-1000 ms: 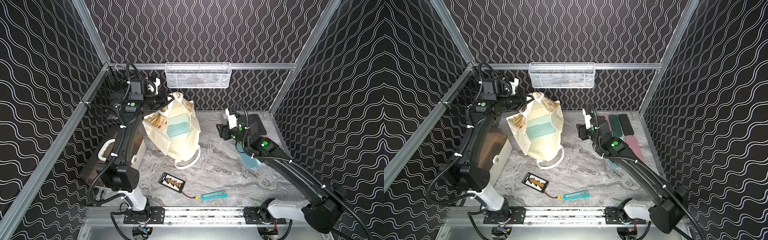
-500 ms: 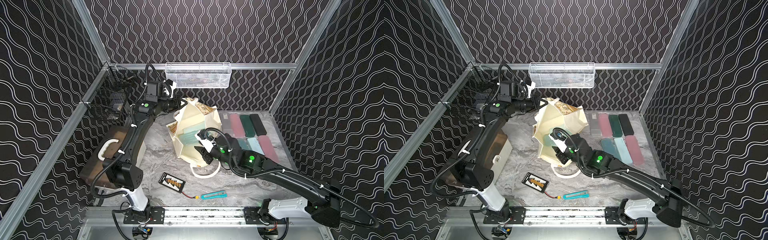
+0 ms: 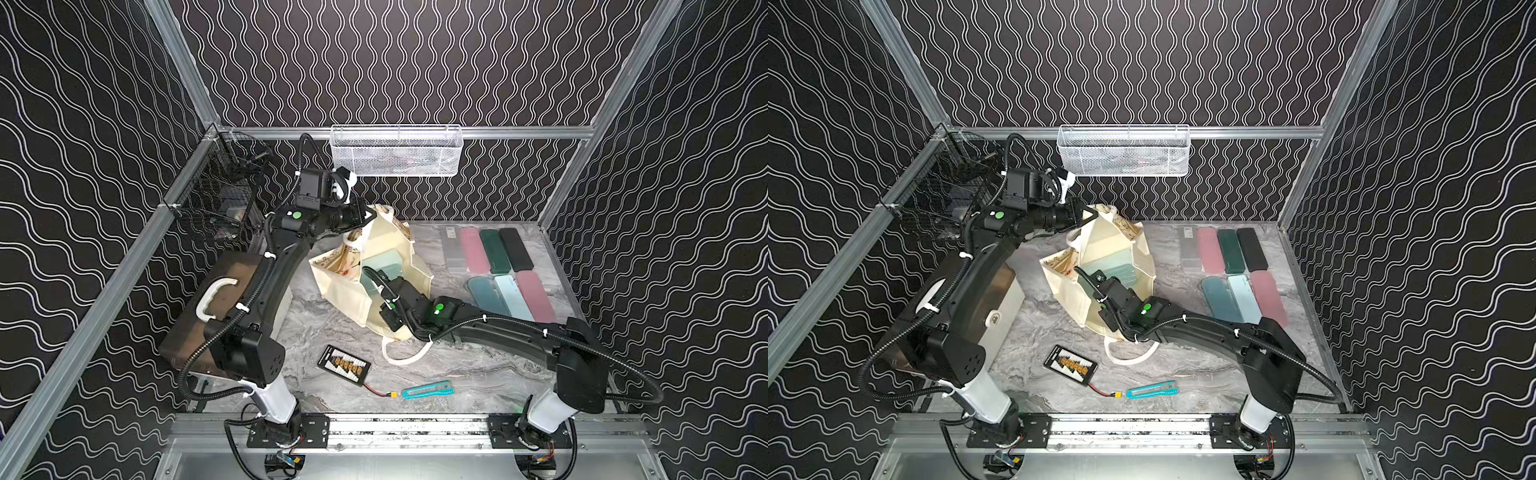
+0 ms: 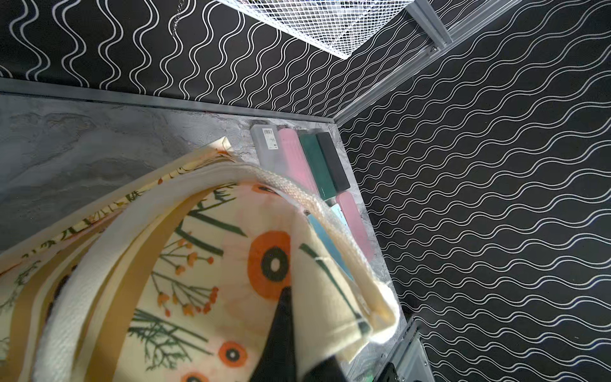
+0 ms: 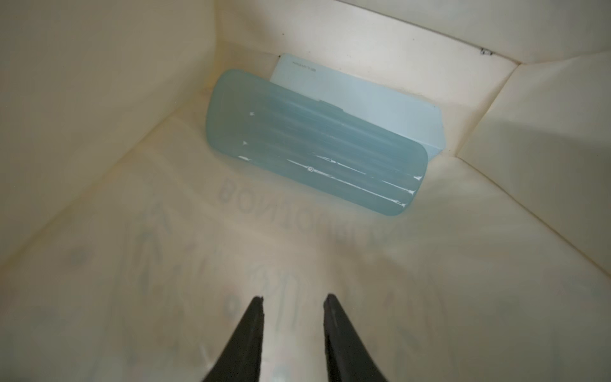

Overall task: Take out the pencil case from the canvas bag
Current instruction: Pick up the pencil case from the canvas bag.

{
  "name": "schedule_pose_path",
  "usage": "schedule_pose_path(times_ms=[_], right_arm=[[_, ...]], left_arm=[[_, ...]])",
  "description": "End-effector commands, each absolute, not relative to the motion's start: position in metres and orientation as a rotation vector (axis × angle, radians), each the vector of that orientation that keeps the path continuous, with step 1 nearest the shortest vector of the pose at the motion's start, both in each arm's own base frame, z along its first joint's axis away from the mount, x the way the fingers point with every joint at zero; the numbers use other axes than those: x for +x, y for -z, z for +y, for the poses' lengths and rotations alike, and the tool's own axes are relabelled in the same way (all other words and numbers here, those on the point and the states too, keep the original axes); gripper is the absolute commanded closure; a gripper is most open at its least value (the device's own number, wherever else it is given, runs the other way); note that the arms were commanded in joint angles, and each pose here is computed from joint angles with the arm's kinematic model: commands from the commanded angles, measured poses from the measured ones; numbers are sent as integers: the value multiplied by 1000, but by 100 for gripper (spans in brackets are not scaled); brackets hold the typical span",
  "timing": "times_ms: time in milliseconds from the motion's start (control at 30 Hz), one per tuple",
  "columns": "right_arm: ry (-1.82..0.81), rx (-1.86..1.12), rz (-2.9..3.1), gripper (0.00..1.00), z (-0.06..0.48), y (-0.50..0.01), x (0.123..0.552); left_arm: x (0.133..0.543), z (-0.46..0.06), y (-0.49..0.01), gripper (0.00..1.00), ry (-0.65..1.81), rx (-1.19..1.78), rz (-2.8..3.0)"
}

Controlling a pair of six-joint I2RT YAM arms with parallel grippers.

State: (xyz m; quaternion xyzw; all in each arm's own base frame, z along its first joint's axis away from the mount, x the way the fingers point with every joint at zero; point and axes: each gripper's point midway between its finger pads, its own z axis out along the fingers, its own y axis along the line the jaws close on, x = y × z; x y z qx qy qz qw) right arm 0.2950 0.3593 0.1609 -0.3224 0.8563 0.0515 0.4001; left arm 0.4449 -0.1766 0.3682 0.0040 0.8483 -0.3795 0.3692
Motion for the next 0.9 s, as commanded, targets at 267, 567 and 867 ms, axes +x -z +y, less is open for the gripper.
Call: schedule_pose_path(times_ms=[267,567,867], right_arm=[[-168,-464,2354,64,342,-127,345],[-184,-297,2402,46,329,-121,377],[-371,-8,2423,18,336,-123,392]], left_arm=[[430,-177,-396,100,958,111,2081],[414,-180,-391,100,984,172,2105],[402,-183,-384,100,1014,199,2110]])
